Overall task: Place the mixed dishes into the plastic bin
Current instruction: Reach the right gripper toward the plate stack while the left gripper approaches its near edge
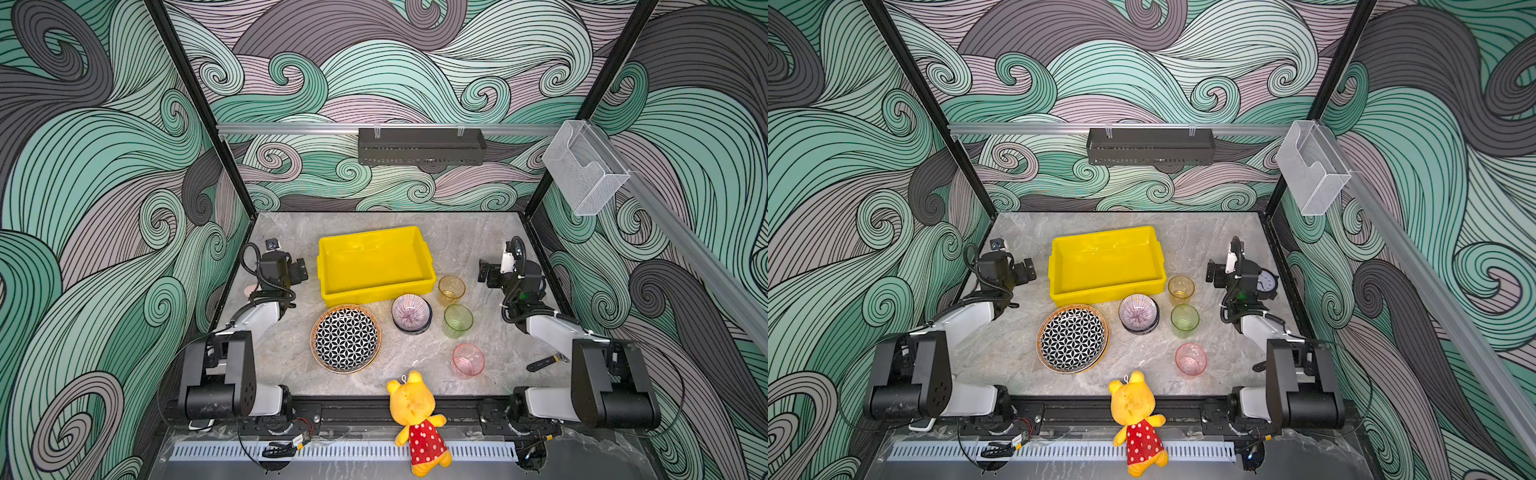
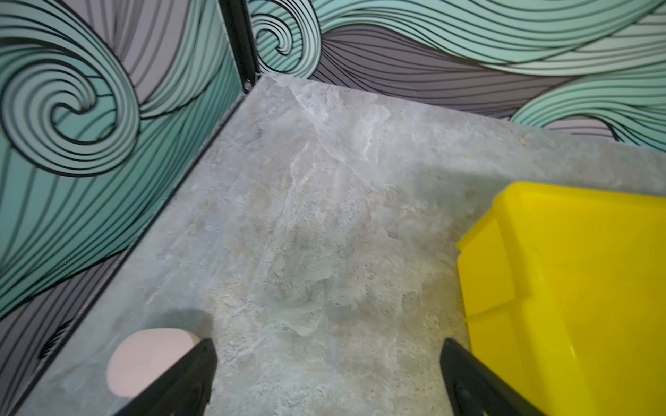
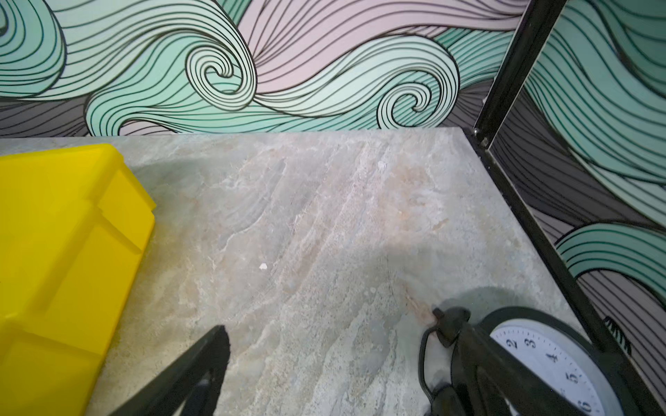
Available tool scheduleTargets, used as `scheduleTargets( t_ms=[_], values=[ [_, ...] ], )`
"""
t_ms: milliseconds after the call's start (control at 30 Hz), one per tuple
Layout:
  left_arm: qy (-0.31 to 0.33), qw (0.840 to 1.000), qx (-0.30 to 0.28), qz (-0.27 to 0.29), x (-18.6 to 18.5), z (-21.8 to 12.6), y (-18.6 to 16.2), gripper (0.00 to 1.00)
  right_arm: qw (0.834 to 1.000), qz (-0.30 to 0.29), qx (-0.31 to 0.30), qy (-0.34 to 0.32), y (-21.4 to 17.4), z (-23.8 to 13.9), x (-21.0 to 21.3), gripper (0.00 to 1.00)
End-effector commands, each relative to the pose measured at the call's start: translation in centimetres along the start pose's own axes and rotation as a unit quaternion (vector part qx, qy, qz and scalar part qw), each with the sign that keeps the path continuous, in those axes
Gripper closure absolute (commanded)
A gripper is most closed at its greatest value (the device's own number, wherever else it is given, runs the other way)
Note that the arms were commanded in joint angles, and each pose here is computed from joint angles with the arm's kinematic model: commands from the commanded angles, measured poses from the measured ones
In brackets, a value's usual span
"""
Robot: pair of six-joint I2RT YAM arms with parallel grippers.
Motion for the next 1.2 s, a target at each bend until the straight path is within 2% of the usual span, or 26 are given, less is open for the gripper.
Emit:
scheduleTargets(
  t_ms=[0, 100, 233, 400, 533, 667, 800, 1033, 1167],
  values=[
    [0.057, 0.995, 0.066, -0.047, 1.9, -2.1, -0.2, 0.01, 0.998, -0.05, 0.037, -0.007, 0.5, -1.2, 0.9, 0.01],
    [0.075, 0.992, 0.094, -0.049, 2.4, -3.4, 0.2, 0.01, 0.998, -0.061, 0.028, -0.001, 2.3, -2.5, 1.9, 0.01],
    [0.085, 0.982, 0.157, -0.067, 2.6, -5.0, -0.6, 0.05, 0.998, -0.036, 0.046, 0.024, 3.8, -4.1, 3.1, 0.01],
    [0.083, 0.973, 0.192, -0.094, 2.5, -7.0, -1.3, 0.08, 0.99, -0.005, 0.09, 0.108, 5.1, -6.3, 6.0, 0.02],
    [0.056, 0.971, 0.199, -0.122, 1.9, -8.8, -1.5, 0.11, 0.98, 0.0, 0.108, 0.168, 5.9, -8.6, 9.0, 0.02],
    [0.014, 0.97, 0.217, -0.111, 0.9, -10.6, -1.4, 0.13, 0.965, -0.024, 0.127, 0.227, 6.1, -11.0, 12.1, 0.05],
    [0.016, 0.965, 0.246, -0.094, 1.1, -12.5, -1.2, 0.14, 0.956, -0.042, 0.133, 0.259, 6.6, -12.6, 14.3, 0.06],
    [-0.017, 0.947, 0.307, -0.089, 0.1, -14.7, -3.2, 0.18, 0.935, -0.048, 0.177, 0.304, 5.5, -15.0, 18.7, 0.13],
    [-0.023, 0.937, 0.339, -0.077, -0.3, -16.0, -4.6, 0.2, 0.915, -0.068, 0.214, 0.334, 4.1, -16.2, 21.9, 0.16]
  ],
)
Point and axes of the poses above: each gripper's point midway between its finger pads, its own z axis out along the fingers, its own x axis along the line the jaws close on, y = z × x, the point moved 2 cm from there along -z, back along the fingers, and after that the axes turned 1 degree about z, right-handed, at the moved point
